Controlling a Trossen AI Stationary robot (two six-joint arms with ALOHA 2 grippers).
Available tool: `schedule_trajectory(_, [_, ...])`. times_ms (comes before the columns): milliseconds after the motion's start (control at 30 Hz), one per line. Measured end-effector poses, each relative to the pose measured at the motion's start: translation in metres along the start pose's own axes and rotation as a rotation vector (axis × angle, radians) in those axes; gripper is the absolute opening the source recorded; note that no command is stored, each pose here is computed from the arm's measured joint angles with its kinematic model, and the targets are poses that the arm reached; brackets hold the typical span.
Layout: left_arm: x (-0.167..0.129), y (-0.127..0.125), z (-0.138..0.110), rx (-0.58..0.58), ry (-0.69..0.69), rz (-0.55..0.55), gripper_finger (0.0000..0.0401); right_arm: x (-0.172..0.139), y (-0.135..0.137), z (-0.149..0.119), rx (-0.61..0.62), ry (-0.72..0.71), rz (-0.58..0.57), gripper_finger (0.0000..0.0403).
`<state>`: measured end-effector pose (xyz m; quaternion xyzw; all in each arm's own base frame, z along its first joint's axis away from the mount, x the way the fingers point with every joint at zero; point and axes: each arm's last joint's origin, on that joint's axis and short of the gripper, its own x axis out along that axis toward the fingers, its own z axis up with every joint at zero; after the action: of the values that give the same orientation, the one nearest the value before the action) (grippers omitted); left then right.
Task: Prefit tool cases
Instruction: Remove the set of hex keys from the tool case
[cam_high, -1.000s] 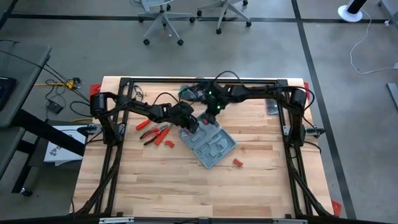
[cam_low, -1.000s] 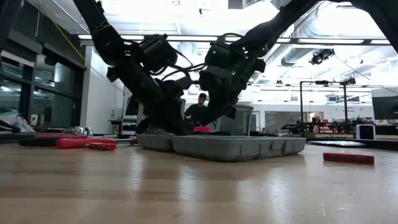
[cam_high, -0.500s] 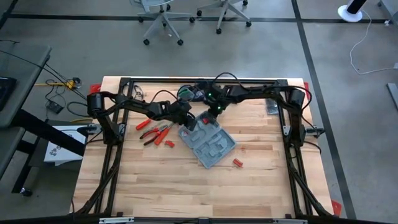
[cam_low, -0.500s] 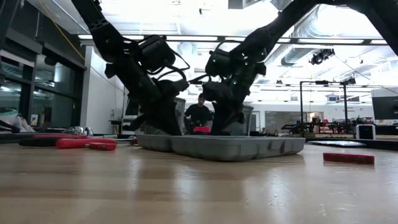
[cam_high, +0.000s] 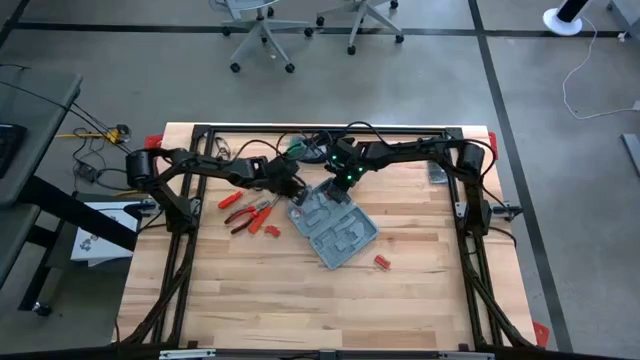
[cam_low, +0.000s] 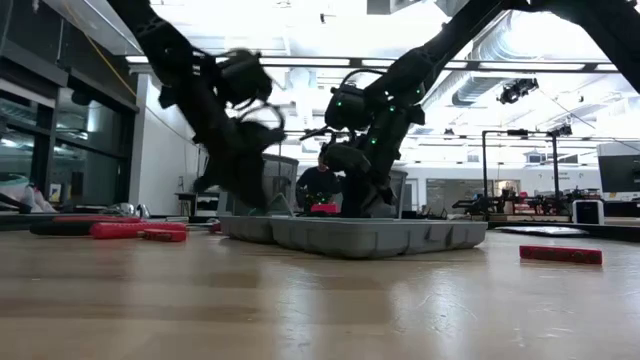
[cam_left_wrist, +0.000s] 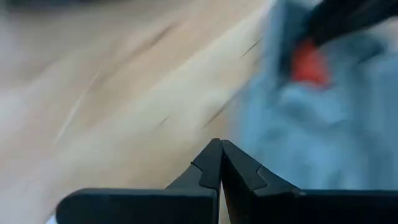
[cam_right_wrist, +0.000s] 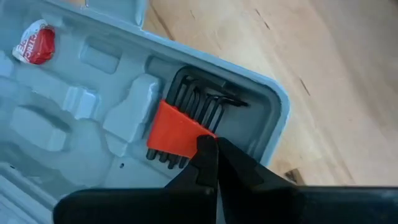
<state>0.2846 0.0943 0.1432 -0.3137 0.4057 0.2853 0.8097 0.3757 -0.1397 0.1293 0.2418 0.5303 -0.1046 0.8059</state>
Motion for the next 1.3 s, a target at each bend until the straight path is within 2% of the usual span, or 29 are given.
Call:
schedule_trajectory(133, [0.002,0.001,-0.005,0.002,0.064,-0.01,0.0,0.001,0.001,0.001,-0.001,-0.003,0.06,0.0])
schedule_trajectory(333, [0.015,-0.006,-0.008,-0.018,0.083,-0.095,0.0,0.005,0.006,0.004,0.005,-0.022,0.251,0.0])
schedule_trajectory(433, [0.021,-0.008,-0.01,-0.04,0.093,-0.107,0.0,0.003,0.01,0.007,0.002,-0.031,0.364,0.0])
schedule_trajectory(533, [0.021,-0.009,-0.01,-0.056,0.08,-0.11,0.0,-0.003,0.013,0.008,0.017,-0.029,0.424,0.0])
schedule_trajectory(667, [0.021,-0.011,-0.008,-0.057,0.068,-0.137,0.0,-0.012,0.014,0.01,0.006,-0.055,0.403,0.0])
schedule_trajectory(800, [0.021,-0.012,-0.008,-0.055,0.078,-0.151,0.0,-0.01,0.011,0.008,0.032,-0.049,0.303,0.0])
schedule_trajectory(967, [0.021,-0.013,-0.009,-0.046,0.083,-0.161,0.0,-0.01,0.015,0.009,-0.04,-0.067,0.332,0.0007])
schedule_trajectory(1067, [0.021,-0.013,-0.008,-0.045,0.077,-0.166,0.0,-0.009,0.022,0.01,-0.058,-0.079,0.378,0.0031])
schedule_trajectory(1300, [0.021,-0.013,-0.008,-0.043,0.073,-0.17,0.0,0.0,0.035,0.012,-0.114,-0.126,0.376,0.0108])
